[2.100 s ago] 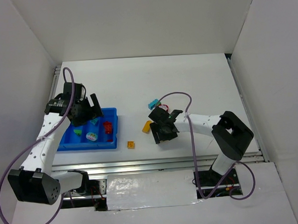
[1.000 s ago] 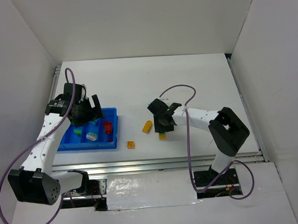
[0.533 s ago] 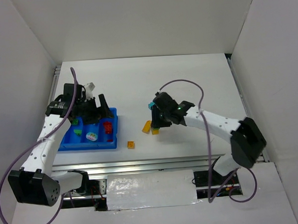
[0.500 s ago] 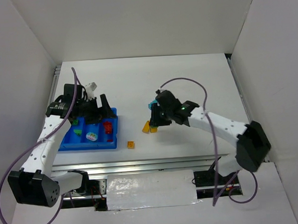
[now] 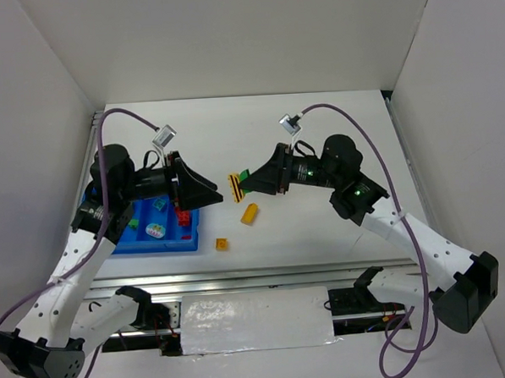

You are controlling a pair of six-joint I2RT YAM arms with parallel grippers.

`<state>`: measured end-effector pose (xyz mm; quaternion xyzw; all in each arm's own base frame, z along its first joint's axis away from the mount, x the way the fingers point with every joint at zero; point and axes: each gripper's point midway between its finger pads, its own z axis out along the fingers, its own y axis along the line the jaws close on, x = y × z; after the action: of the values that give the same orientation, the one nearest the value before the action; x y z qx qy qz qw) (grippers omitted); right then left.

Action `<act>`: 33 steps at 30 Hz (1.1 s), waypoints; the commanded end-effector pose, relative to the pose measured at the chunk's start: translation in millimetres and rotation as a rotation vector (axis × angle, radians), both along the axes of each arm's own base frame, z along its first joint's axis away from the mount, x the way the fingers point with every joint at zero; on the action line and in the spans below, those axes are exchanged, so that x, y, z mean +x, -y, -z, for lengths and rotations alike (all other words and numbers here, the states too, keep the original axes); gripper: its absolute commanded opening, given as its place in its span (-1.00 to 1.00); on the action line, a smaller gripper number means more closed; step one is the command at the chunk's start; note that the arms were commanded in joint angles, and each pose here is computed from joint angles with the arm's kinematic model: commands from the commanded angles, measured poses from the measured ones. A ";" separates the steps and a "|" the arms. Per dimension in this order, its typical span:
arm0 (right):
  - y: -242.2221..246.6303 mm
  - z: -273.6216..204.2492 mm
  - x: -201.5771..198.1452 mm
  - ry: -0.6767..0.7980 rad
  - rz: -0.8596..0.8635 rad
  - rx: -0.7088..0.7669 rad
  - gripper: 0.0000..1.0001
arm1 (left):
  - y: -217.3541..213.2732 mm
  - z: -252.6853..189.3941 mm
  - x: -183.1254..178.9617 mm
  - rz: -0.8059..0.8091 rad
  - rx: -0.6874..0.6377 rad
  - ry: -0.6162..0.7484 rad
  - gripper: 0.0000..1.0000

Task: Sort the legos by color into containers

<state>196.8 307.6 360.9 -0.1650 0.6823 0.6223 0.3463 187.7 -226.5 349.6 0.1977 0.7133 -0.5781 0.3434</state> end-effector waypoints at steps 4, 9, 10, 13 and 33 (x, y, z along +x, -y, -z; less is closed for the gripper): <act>-1.8 -33.8 -30.3 0.067 -0.129 0.149 -1.00 | 19.5 -35.4 -7.7 0.079 -0.106 0.083 0.88; -3.9 -40.4 -37.7 0.077 -0.157 0.182 -1.00 | 31.8 -33.5 -6.6 0.084 -0.081 0.090 0.75; -3.1 -41.3 -37.3 0.079 -0.155 0.186 -1.00 | 33.7 -28.9 -5.2 0.084 -0.069 0.070 0.71; -3.5 -44.5 -39.8 0.084 -0.161 0.196 -1.00 | 37.5 -27.9 -6.3 0.087 -0.068 0.064 0.53; 49.0 16.9 10.6 0.098 0.096 0.049 -1.00 | -39.4 9.5 48.4 -0.277 0.107 0.034 -1.00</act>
<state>205.7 272.5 344.6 -0.1478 0.6558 0.6341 0.3822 221.1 -219.0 350.6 0.1562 0.7368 -0.5351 0.3826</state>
